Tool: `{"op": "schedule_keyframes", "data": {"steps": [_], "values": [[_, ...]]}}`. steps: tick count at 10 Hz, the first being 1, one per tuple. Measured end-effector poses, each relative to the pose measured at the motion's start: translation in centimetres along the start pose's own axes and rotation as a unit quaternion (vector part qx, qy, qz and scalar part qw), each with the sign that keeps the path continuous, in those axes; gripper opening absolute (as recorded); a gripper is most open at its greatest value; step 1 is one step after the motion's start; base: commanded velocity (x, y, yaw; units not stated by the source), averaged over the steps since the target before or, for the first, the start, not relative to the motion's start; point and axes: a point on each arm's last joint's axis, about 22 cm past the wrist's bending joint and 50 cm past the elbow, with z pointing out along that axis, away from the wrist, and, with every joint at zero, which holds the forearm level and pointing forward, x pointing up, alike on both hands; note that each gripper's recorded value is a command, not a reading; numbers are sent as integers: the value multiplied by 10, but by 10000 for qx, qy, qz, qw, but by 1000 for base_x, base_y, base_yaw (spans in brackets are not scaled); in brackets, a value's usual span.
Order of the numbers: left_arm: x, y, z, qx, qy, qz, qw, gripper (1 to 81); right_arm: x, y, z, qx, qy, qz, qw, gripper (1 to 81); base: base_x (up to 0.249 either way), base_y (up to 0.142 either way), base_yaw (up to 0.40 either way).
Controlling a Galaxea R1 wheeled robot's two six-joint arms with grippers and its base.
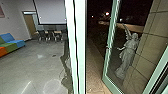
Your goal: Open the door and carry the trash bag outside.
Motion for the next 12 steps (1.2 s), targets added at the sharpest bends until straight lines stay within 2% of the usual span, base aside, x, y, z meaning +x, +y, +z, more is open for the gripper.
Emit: {"op": "schedule_keyframes", "data": {"steps": [4, 12], "values": [[-1, 0, 0, -3, -16, -2, 10000, 10, 0, 0, 0, -3, -5, -7, 10000, 811, 0, 0, -159], [-3, 0, 0, 1, -17, -7, 10000, 10, 0, 0, 0, -1, 7, -11, 10000, 811, 0, 0, 0]]}}
